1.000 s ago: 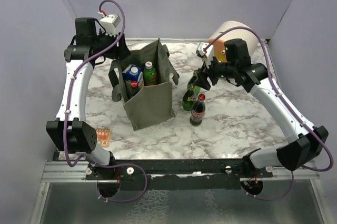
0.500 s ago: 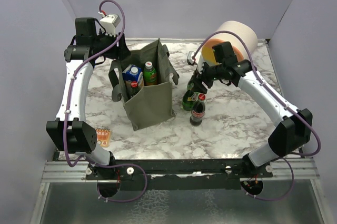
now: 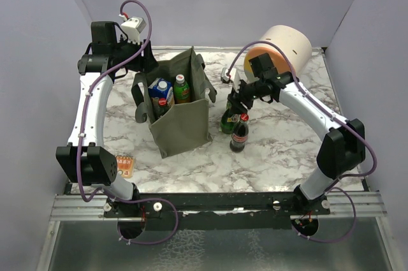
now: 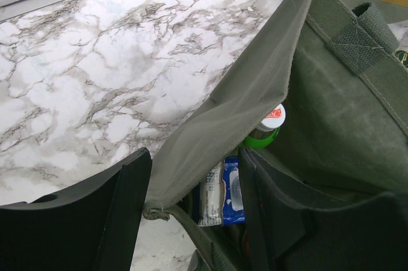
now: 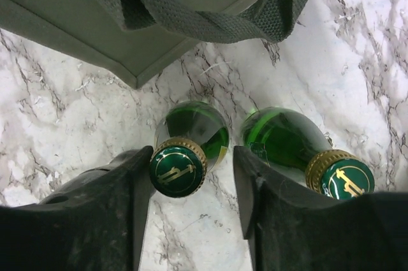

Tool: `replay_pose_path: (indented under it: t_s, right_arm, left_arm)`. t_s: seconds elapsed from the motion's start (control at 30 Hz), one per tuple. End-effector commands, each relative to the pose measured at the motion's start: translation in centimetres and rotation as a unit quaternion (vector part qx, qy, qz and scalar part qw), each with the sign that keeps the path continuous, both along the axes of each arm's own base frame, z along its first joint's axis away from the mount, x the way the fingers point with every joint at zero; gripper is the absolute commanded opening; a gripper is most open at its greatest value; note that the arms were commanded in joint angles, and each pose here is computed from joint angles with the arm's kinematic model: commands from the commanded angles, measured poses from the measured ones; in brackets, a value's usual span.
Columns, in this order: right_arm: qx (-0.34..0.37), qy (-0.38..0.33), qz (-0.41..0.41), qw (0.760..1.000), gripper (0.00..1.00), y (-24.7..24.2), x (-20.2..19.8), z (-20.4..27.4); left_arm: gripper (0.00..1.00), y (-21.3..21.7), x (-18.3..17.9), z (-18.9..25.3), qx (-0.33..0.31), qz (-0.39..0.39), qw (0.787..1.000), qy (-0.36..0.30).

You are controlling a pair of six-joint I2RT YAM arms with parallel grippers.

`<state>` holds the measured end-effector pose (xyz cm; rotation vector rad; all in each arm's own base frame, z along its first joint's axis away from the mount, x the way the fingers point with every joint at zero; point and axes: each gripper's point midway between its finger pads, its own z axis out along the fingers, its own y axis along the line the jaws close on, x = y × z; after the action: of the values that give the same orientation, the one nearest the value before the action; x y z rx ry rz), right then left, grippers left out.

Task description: Place the beverage into the canvas bag

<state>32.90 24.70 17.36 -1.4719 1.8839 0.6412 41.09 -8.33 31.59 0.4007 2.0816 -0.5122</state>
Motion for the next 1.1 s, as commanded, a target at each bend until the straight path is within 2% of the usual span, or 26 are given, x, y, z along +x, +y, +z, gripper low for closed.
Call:
replay_pose_path:
  t_s: [0.0,0.27,0.5,0.7,0.83,1.07]
  right_arm:
    - [0.017,-0.007,0.019,1.000,0.47,1.0,0.4,0.5]
    - [0.035,-0.014,0.016,0.999,0.21,1.5,0.6,2.1]
    - [0.073,-0.036,0.004,0.997,0.03,2.2,0.9,6.7]
    - [0.119,-0.069,-0.017,0.990,0.02,2.8,1.4,12.8]
    - [0.145,-0.115,-0.047,0.982,0.02,2.6,2.4,17.6]
    - [0.197,-0.224,-0.099,0.949,0.01,1.5,3.9,28.1]
  left_arm:
    - [0.59,-0.4,-0.1,1.6,-0.001,-0.011,1.000,-0.022]
    - [0.59,-0.4,0.0,1.4,0.001,-0.012,1.000,-0.019]
    - [0.59,-0.4,0.2,1.3,0.002,-0.013,1.000,-0.020]
    - [0.59,-0.4,0.2,1.4,0.002,-0.014,1.000,-0.021]
    - [0.59,-0.4,0.1,1.4,0.002,-0.013,1.000,-0.021]
    - [0.59,-0.4,0.1,1.5,0.003,-0.013,1.000,-0.023]
